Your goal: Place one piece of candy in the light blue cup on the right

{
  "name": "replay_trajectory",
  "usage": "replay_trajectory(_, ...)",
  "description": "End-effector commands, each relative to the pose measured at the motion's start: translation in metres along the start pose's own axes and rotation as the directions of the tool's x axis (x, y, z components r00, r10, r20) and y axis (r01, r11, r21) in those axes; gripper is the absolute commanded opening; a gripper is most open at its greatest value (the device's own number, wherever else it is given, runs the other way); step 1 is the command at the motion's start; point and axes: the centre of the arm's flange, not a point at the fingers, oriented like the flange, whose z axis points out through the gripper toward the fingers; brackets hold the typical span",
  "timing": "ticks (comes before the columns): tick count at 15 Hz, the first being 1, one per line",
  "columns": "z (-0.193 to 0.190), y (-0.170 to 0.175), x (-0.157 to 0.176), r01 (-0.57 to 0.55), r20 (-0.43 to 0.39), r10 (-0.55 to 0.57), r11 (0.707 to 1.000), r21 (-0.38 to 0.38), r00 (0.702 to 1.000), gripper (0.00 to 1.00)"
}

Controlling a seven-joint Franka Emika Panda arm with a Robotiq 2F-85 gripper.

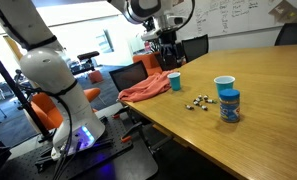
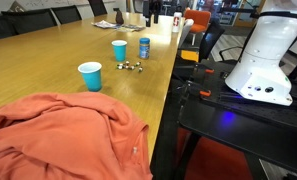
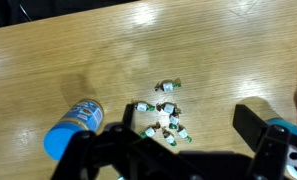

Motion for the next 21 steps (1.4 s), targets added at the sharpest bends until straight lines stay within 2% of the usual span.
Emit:
replay_trajectory(1, 0.062, 0.019, 0.015, -0.025, 0.0, 0.025, 0.998, -0.051, 1.0, 1.0)
replay_trajectory(5, 0.117, 0.029, 0.017, -0.027, 0.014, 0.028, 0.995, -0.099, 0.999, 1.0)
replay_trajectory(6, 0.114, 0.028, 0.017, -0.04, 0.003, 0.04, 0.993, -0.109, 0.999, 1.0)
replay_trajectory(7, 0.108, 0.028, 0.009, -0.016, 0.024, 0.018, 0.997, -0.08, 1.0, 1.0)
replay_trajectory(12, 0.116, 0.03, 0.014, -0.029, 0.019, 0.031, 0.995, -0.092, 0.999, 1.0)
replay_trajectory(17, 0.15, 0.025, 0.025, -0.035, 0.032, 0.036, 0.999, -0.037, 0.999, 1.0)
replay_trajectory(21, 0.177, 0.014, 0.038, -0.048, -0.028, 0.047, 0.998, -0.05, 0.998, 1.0)
